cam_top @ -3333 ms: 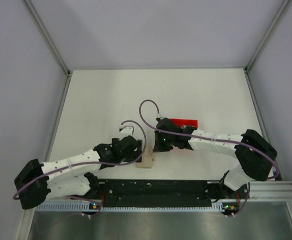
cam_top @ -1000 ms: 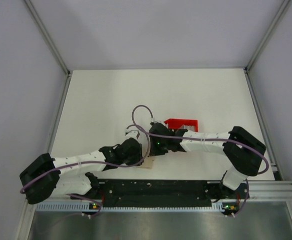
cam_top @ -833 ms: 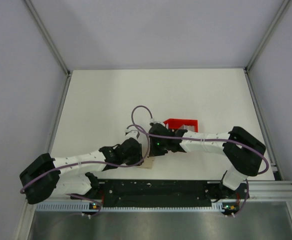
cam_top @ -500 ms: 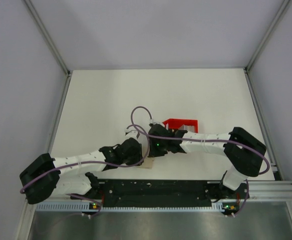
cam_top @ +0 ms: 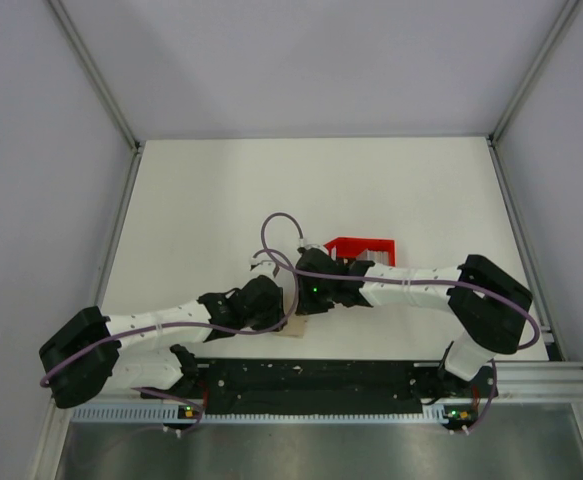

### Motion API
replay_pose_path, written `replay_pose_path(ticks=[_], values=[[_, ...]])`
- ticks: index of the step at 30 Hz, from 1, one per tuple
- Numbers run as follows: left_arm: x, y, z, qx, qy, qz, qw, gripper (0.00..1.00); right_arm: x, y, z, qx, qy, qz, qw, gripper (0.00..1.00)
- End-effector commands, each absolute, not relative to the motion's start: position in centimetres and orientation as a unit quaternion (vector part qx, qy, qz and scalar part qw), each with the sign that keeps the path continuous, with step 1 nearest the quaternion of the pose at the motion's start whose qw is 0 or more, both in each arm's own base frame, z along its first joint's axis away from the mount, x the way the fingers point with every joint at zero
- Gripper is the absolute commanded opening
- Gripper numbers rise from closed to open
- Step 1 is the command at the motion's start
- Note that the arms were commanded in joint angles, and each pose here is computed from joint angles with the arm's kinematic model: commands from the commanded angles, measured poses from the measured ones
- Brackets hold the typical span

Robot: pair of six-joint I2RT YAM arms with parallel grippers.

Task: Put the credit cards into the card holder
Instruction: Close the card holder at the center of the board.

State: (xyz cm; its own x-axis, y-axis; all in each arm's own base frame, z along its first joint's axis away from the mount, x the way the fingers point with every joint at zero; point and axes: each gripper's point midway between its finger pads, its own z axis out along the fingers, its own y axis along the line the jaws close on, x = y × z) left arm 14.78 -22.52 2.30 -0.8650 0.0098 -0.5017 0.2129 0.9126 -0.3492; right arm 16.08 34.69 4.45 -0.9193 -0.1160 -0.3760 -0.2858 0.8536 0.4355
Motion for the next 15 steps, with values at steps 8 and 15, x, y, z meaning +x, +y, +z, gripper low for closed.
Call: replay_pose_path(ticks=[8,15], values=[[12.86,-22.30,0.53,0.090,0.953,-0.199,0.211,0.40,16.75,36.32,5.57,-0.110,0.939,0.264,0.189,0.09],[12.74,-22.09,0.25,0.077,0.955,-0.195,0.209,0.40,16.66,36.17,5.18,-0.111,0.941,0.261,0.187,0.09]])
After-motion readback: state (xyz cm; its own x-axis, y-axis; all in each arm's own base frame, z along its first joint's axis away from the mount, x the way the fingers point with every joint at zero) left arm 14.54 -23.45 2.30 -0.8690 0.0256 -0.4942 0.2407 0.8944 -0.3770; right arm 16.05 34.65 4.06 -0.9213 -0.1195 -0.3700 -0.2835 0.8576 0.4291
